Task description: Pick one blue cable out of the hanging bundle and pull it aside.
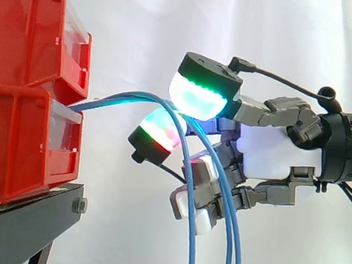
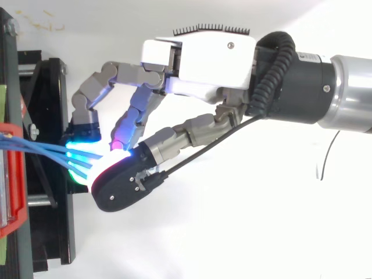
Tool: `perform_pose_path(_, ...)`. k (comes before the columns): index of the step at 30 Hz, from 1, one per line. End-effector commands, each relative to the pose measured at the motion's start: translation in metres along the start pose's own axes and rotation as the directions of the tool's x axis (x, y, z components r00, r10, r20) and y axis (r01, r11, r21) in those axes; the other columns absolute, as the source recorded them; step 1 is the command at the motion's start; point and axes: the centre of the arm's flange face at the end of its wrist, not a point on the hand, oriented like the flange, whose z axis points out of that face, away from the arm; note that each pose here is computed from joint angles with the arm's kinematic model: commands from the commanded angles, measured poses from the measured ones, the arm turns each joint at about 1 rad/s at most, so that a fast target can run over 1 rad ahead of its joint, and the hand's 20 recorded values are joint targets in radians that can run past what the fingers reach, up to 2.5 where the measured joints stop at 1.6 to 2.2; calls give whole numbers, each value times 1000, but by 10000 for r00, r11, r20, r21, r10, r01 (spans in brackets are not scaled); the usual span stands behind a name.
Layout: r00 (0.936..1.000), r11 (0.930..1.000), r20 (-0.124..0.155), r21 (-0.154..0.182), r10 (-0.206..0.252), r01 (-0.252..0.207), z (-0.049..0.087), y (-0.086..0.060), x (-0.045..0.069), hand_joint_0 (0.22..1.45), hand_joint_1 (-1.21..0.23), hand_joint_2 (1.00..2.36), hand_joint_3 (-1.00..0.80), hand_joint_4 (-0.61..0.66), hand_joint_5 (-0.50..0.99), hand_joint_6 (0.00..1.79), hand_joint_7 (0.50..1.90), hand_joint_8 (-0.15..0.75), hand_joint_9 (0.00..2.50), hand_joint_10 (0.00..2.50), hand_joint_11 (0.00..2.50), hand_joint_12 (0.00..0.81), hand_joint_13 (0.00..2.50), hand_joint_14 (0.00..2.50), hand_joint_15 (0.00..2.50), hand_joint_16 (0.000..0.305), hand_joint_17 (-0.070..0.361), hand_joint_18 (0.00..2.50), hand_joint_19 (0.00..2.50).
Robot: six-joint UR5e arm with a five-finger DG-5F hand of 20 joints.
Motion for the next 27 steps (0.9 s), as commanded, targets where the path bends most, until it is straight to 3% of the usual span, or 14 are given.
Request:
perform_pose_path(1, 10000, 10000, -5, 1, -4, 4, 0, 0, 0, 574, -808, 1000, -500, -135, -138, 934, 858, 255, 1241, 24, 872, 327, 976, 24, 641, 39, 89, 822, 679)
perform_pose_path(8, 10000, 10000, 11, 3, -3, 3, 0, 0, -1, 440, -640, 1000, -500, -125, -89, 902, 925, 301, 1352, 21, 817, 374, 1038, 22, 644, 49, 111, 913, 692)
perform_pose_path(16, 10000, 10000, -8, 31, -10, 10, 0, -1, -1, 438, -655, 1000, -500, -142, -71, 887, 963, 305, 1373, 22, 811, 380, 1044, 21, 645, 50, 113, 908, 711)
perform_pose_path(21, 10000, 10000, 7, 33, -10, 10, 0, -1, -1, 582, -776, 1000, -500, -159, -76, 886, 1087, 260, 1345, 24, 846, 338, 1015, 25, 674, 40, 90, 854, 762)
perform_pose_path(24, 10000, 10000, -23, 29, 5, -5, 0, 0, 0, 646, -881, 1015, -336, -196, -110, 929, 995, 246, 1270, 26, 849, 326, 991, 23, 672, 40, 90, 856, 737)
perform_pose_path(26, 10000, 10000, -10, 46, -13, 13, 0, -1, -1, 749, -902, 1018, -298, -243, -140, 957, 1141, 229, 1205, 25, 855, 321, 960, 25, 656, 39, 89, 822, 698)
perform_pose_path(27, 10000, 10000, -44, 72, -20, 20, -1, -1, 0, 762, -895, 1017, -317, -257, -148, 965, 1134, 229, 1200, 25, 847, 317, 952, 23, 650, 39, 89, 820, 695)
